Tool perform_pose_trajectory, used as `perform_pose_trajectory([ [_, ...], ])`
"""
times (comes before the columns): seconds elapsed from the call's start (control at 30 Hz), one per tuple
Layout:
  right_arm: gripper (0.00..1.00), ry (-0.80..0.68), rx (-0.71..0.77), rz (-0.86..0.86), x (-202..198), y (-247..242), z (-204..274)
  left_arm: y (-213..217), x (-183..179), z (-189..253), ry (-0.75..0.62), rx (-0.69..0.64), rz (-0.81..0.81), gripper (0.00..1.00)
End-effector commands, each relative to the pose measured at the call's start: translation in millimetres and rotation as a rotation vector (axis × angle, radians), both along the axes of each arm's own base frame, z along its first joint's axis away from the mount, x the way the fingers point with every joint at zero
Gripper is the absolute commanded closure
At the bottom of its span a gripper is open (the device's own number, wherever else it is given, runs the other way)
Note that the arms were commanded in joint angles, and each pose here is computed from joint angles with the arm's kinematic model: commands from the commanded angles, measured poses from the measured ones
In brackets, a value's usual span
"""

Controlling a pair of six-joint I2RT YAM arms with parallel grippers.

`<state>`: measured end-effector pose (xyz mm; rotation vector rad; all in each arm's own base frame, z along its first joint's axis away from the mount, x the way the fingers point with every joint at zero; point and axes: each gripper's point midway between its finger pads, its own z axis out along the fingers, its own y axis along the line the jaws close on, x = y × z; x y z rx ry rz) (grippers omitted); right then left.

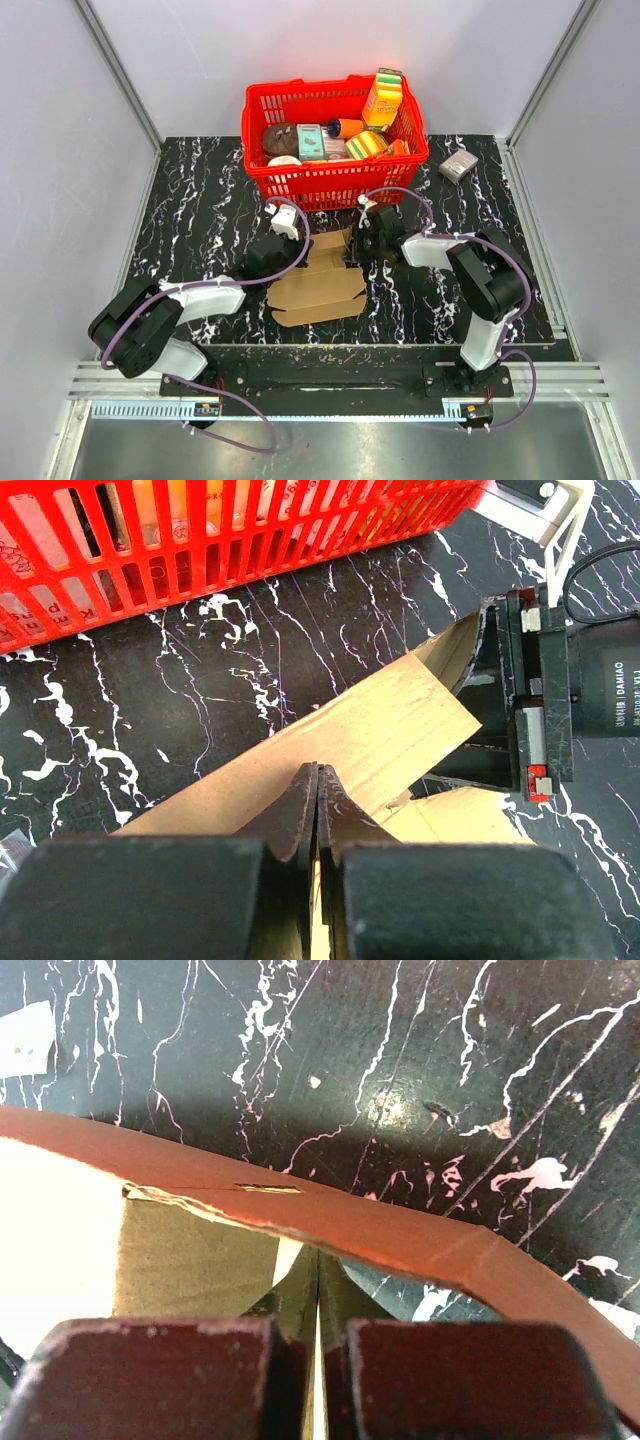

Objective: Fold the paper box

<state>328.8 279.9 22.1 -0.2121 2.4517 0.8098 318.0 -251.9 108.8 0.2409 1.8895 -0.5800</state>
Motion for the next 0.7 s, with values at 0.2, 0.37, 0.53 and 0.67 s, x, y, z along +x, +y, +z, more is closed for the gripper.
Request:
perform_pose_trajectory([
  [0.2, 1.0, -0.036, -0.022, -0.013, 9.2, -2.9, 12.7, -2.0, 0.0, 7.0, -0.02, -0.033, -0.009, 1.0],
  [0.37, 1.0, -0.105, -0.119, -0.069, 17.5, -24.2, 28.5, -2.0, -0.4, 8.0, -0.021, -0.034, -0.011, 1.0],
  [0.53, 1.0, -0.164, -0.172, -0.104, 20.2, -39.7, 49.4, -2.5, -0.2, 8.7, -0.022, -0.035, -0.012, 1.0],
  [0.67, 1.0, -0.211, -0.189, -0.108, 22.8, -45.1, 64.9, -3.5, -0.4, 9.7, -0.024, -0.037, -0.015, 1.0],
])
